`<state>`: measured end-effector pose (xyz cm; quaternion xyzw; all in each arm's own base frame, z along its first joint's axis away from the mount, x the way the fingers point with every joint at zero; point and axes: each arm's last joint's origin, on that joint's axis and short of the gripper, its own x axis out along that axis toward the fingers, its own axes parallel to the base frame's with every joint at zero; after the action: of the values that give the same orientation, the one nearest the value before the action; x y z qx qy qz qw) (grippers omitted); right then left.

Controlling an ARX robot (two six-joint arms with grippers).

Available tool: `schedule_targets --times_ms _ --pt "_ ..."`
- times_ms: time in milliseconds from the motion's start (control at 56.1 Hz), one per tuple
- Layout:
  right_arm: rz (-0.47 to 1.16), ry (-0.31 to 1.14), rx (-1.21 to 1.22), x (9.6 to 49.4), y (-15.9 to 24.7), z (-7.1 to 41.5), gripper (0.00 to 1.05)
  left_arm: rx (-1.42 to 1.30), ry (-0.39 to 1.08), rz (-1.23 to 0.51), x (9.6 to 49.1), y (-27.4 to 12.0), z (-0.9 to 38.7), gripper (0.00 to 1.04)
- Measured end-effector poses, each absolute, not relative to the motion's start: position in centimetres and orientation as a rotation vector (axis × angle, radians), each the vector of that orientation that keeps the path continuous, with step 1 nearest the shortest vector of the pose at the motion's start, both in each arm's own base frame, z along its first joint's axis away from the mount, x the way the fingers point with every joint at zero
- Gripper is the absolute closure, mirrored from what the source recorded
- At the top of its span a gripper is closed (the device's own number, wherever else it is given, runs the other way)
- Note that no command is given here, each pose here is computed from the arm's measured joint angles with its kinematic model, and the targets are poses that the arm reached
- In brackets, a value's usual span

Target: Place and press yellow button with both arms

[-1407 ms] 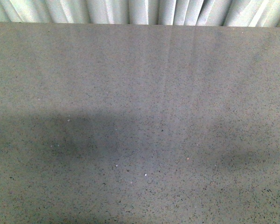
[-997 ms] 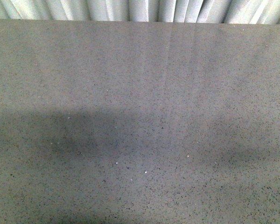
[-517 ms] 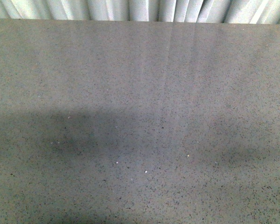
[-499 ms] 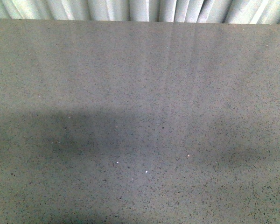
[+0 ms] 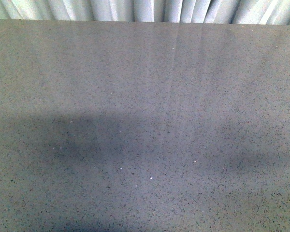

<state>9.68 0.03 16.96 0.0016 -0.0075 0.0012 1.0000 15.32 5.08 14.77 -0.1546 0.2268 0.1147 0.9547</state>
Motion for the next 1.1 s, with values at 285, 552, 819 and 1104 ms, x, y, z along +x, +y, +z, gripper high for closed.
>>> schedule_targets --times_ms 285,552,819,1104 --pt "0.003 -0.015 0.003 9.7 0.0 17.0 0.09 -0.218 0.475 0.266 17.2 7.5 12.2 0.09" --pt "0.003 -0.015 0.003 9.7 0.0 17.0 0.09 -0.206 0.501 0.282 18.4 8.6 10.2 0.09" --pt "0.003 -0.015 0.003 9.7 0.0 17.0 0.09 -0.195 0.520 0.287 18.9 9.2 8.9 0.09" --pt "0.003 -0.015 0.003 9.7 0.0 17.0 0.09 -0.207 0.515 0.330 19.5 10.6 8.7 0.09"
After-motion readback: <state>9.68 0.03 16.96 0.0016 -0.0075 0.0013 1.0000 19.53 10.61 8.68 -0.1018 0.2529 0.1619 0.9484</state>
